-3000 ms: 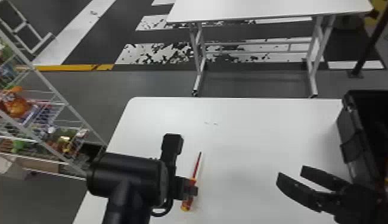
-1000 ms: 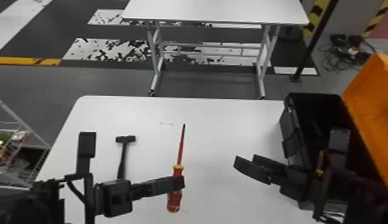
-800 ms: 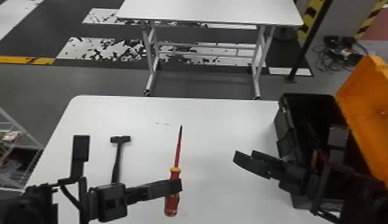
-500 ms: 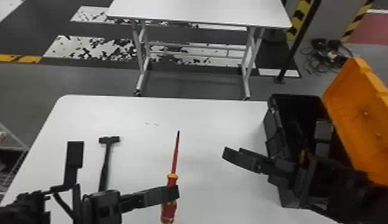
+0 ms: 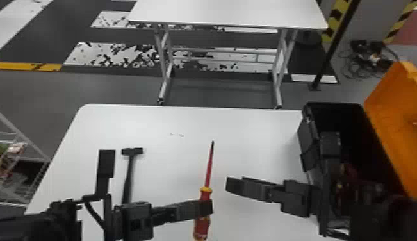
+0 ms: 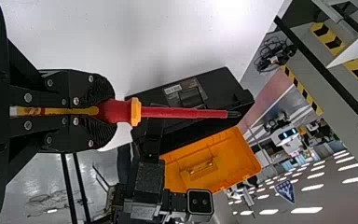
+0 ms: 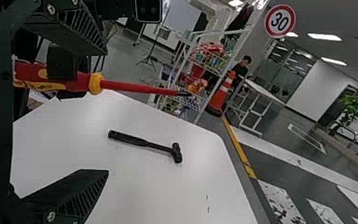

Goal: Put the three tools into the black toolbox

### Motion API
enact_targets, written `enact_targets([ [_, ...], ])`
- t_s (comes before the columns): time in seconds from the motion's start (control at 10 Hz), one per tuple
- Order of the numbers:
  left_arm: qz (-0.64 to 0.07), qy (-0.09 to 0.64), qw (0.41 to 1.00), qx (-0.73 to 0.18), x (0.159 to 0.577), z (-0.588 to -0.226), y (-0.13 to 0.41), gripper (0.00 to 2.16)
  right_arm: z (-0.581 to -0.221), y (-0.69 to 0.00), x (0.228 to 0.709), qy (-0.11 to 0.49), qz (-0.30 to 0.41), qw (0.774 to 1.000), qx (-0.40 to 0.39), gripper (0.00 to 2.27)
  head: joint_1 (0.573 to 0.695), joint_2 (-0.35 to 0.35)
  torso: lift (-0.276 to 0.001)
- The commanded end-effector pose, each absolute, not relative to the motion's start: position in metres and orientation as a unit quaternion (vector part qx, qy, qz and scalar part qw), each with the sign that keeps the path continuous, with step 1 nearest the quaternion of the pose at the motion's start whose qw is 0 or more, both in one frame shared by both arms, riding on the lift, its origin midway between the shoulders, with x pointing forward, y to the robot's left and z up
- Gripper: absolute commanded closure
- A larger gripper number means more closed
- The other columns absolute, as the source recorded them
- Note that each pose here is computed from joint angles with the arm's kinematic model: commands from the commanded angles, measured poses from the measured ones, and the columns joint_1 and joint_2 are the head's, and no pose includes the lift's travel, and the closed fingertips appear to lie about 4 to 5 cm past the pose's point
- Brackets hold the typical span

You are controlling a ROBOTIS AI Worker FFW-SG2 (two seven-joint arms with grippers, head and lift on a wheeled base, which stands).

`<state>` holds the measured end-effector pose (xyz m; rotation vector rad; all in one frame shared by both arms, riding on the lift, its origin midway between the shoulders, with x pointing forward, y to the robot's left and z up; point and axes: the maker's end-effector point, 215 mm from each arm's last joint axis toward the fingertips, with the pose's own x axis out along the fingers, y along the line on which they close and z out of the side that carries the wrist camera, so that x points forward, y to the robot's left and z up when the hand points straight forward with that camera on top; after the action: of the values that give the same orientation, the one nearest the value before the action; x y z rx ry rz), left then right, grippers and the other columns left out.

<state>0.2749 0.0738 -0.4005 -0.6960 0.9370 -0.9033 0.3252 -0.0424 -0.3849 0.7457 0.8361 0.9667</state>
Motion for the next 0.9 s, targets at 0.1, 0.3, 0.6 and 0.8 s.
enact_targets([
  [0.1,-0.415,0.431,0.735,-0.317,0.275,-0.403,0.07,1.79,-0.372,-0.032,0.326,0.375,0.458,0.729,0.344,0.1,0.695,0.07,-0.051],
  [0.3,-0.421,0.433,0.731,-0.318,0.273,-0.404,0.065,1.79,-0.365,-0.028,0.336,0.366,0.462,0.73,0.346,0.1,0.695,0.074,-0.051],
  [0.6,-0.434,0.439,0.723,-0.309,0.273,-0.405,0.047,1.79,-0.367,-0.012,0.338,0.368,0.473,0.716,0.358,0.13,0.695,0.07,-0.051],
  [0.8,-0.436,0.441,0.722,-0.309,0.274,-0.406,0.045,1.79,-0.366,-0.01,0.342,0.364,0.476,0.715,0.359,0.35,0.695,0.07,-0.051],
])
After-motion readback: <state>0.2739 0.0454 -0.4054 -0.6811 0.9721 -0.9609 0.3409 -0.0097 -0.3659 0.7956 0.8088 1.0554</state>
